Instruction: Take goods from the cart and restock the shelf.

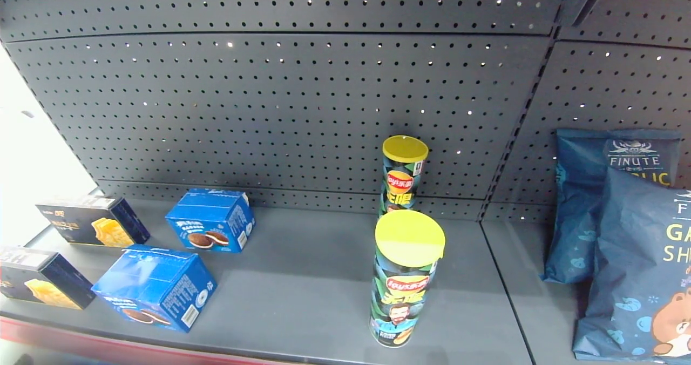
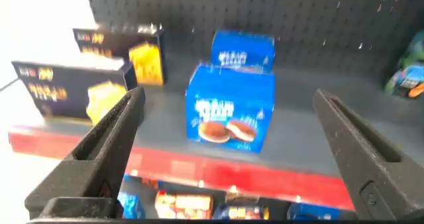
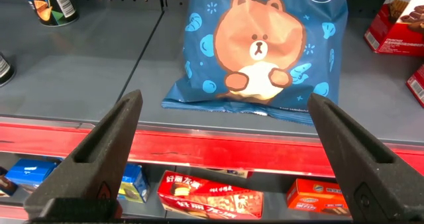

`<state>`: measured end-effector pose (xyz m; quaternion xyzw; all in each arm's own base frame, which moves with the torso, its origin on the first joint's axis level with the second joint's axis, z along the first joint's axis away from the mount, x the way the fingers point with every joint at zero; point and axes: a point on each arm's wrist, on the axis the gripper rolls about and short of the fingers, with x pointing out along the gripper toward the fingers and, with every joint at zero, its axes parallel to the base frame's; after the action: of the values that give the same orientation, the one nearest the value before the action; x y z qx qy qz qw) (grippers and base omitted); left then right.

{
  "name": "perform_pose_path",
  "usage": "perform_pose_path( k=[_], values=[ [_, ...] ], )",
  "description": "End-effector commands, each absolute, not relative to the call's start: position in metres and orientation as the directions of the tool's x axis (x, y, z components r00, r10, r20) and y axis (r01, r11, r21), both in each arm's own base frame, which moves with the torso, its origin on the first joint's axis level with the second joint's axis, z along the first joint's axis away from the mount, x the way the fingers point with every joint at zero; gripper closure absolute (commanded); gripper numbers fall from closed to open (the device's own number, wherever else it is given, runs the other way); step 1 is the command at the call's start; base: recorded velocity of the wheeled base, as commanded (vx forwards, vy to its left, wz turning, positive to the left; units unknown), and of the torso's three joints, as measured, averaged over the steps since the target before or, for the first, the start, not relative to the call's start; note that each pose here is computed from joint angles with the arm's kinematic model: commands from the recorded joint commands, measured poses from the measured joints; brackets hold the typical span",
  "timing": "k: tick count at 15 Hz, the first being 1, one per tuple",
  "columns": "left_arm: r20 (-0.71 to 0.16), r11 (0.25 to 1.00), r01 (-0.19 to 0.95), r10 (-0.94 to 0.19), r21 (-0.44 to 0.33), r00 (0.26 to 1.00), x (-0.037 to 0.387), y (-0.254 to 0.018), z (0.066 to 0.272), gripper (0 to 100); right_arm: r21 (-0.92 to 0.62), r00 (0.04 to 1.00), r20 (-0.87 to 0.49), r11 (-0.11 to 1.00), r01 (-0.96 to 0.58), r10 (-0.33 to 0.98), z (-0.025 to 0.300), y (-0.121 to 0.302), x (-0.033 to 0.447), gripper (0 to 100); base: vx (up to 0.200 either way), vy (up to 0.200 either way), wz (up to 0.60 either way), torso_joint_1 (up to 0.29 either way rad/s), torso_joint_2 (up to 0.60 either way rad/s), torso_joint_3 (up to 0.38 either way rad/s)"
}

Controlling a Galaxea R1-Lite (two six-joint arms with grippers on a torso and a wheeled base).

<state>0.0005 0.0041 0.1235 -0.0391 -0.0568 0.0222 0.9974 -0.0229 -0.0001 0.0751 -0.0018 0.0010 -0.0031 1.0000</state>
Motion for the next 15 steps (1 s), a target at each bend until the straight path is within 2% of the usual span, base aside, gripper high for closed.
perform_pose_path(
  k=[1,4,8,11,12,13,14,15],
  values=[
    [0.052,0.996,-0.056,0.06,-0.073,0.997,-0.005,0.004,0.105,0,-0.005,1.0,-0.003,1.0,0.006,-0.006,0.075,0.0,-0.023,0,0.0,0.0,0.0,0.0,0.0,0.0],
    [-0.06,0.997,-0.035,0.031,-0.068,0.998,-0.011,0.002,0.087,0,-0.005,1.0,-0.003,1.0,0.006,-0.006,0.075,0.0,-0.023,0,0.0,0.0,0.0,0.0,0.0,0.0],
    [-0.04,0.997,0.012,-0.015,-0.074,0.999,-0.016,-0.001,0.084,0,-0.005,1.0,-0.003,1.0,0.006,-0.006,0.075,0.0,-0.023,0,0.0,0.0,0.0,0.0,0.0,0.0],
    [0.034,0.996,0.048,-0.046,-0.075,0.998,-0.022,-0.001,0.083,0,-0.005,1.0,-0.003,1.0,0.006,-0.006,0.075,0.0,-0.023,0,0.0,0.0,0.0,0.0,0.0,0.0],
    [0.043,0.997,0.041,-0.038,-0.064,0.998,-0.023,-0.001,0.082,0,-0.005,1.0,-0.003,1.0,0.006,-0.006,0.075,0.0,-0.023,0,0.0,0.0,0.0,0.0,0.0,0.0],
    [0.037,0.999,-0.017,0.018,-0.033,0.999,-0.023,0.0,0.08,0,-0.005,1.0,-0.003,1.0,0.006,-0.006,0.075,0.0,-0.023,0,0.0,0.0,0.0,0.0,0.0,0.0],
    [0.011,0.997,-0.076,0.077,-0.025,0.997,-0.022,0.002,0.077,0,-0.005,1.0,-0.003,1.0,0.006,-0.006,0.075,0.0,-0.023,0,0.0,0.0,0.0,0.0,0.0,0.0],
    [-0.003,0.996,-0.083,0.083,-0.024,0.997,-0.022,0.002,0.076,0,-0.003,1.0,-0.003,1.0,0.006,-0.006,0.075,0.0,-0.023,0,0.0,0.0,0.0,0.0,0.0,0.0]
  ],
)
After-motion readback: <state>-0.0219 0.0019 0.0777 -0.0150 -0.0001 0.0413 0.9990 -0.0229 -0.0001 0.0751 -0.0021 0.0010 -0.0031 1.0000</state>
